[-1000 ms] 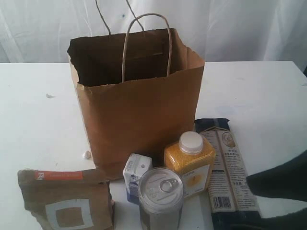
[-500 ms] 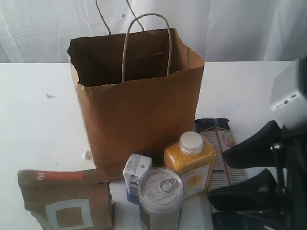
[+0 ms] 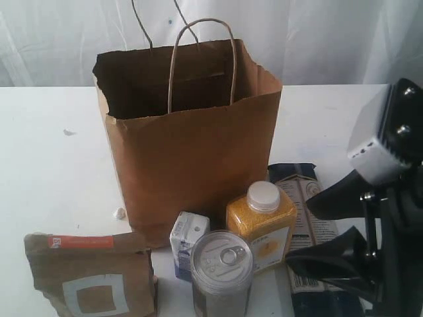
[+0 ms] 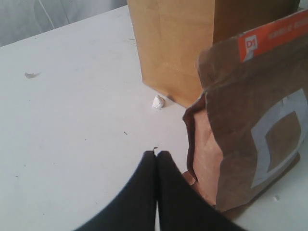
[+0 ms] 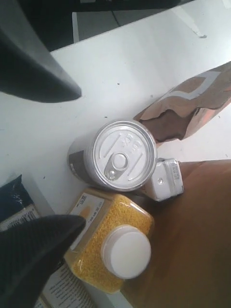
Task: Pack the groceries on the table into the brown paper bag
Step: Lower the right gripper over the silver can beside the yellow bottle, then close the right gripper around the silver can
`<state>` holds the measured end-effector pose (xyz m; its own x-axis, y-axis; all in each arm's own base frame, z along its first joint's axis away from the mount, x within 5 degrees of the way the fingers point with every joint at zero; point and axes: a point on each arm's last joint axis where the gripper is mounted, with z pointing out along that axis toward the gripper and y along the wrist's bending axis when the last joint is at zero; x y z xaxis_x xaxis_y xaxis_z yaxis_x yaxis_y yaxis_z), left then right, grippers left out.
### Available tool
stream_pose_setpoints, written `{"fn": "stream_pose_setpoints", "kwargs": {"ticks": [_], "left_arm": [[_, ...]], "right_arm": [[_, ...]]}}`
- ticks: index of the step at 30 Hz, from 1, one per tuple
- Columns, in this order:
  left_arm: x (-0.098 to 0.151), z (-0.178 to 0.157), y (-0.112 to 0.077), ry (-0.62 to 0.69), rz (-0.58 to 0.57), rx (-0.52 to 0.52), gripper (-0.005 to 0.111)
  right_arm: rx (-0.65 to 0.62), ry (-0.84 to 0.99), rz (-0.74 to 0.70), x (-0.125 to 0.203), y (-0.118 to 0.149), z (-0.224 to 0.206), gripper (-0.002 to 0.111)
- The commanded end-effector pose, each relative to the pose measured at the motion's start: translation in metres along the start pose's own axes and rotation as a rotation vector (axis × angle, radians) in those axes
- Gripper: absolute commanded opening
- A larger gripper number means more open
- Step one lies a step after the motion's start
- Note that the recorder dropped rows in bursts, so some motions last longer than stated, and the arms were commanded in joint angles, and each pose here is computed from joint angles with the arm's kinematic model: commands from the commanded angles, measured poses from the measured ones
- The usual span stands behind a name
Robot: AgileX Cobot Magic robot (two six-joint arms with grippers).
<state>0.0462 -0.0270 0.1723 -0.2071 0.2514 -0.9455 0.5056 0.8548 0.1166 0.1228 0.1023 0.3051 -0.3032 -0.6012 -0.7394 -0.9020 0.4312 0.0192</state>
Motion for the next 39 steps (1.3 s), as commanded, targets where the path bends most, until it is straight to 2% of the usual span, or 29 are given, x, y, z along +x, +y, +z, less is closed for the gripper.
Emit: {"fn": "stream_pose_setpoints", "kwargs": {"ticks": [1, 7, 9, 13, 15, 17, 20, 28, 30, 34, 39], "left_arm": [[0.001, 0.000, -0.001, -0.008, -0.018, 0.009, 0.000], [0.001, 0.000, -0.001, -0.008, -0.018, 0.009, 0.000], [0.001, 0.000, -0.001, -0.008, -0.018, 0.009, 0.000], [0.001, 0.000, -0.001, -0.008, -0.018, 0.009, 0.000], [0.001, 0.000, -0.001, -0.008, -0.018, 0.009, 0.000], [0.001, 0.000, -0.001, -0.008, -0.018, 0.009, 0.000], [0.001, 0.000, -0.001, -0.008, -0.018, 0.009, 0.000], [0.001, 0.000, -0.001, -0.008, -0.018, 0.009, 0.000], [0.001, 0.000, -0.001, -0.008, -0.018, 0.009, 0.000], [0.001, 0.000, -0.001, -0.008, -0.018, 0.009, 0.000], [0.001, 0.000, -0.001, -0.008, -0.018, 0.009, 0.000]], "right_arm": [[0.006, -0.004, -0.010, -0.002, 0.000, -0.001, 0.062], [0.012, 0.008, -0.026, 0.000, 0.003, -0.004, 0.062], [0.073, 0.048, -0.014, 0.002, 0.003, -0.005, 0.062], [0.278, 0.194, 0.129, 0.013, -0.004, -0.007, 0.062], [0.324, 0.228, 0.154, 0.015, -0.001, -0.006, 0.062], [0.270, 0.234, 0.092, 0.011, 0.010, 0.001, 0.062], [0.210, 0.179, 0.088, 0.001, 0.025, 0.012, 0.062], [0.217, 0.156, 0.090, -0.013, 0.034, 0.055, 0.062], [0.215, 0.163, 0.125, -0.016, 0.033, 0.067, 0.066], [0.215, 0.171, 0.179, -0.024, 0.031, 0.083, 0.084], [0.217, 0.179, 0.224, -0.029, 0.030, 0.094, 0.086]]}}
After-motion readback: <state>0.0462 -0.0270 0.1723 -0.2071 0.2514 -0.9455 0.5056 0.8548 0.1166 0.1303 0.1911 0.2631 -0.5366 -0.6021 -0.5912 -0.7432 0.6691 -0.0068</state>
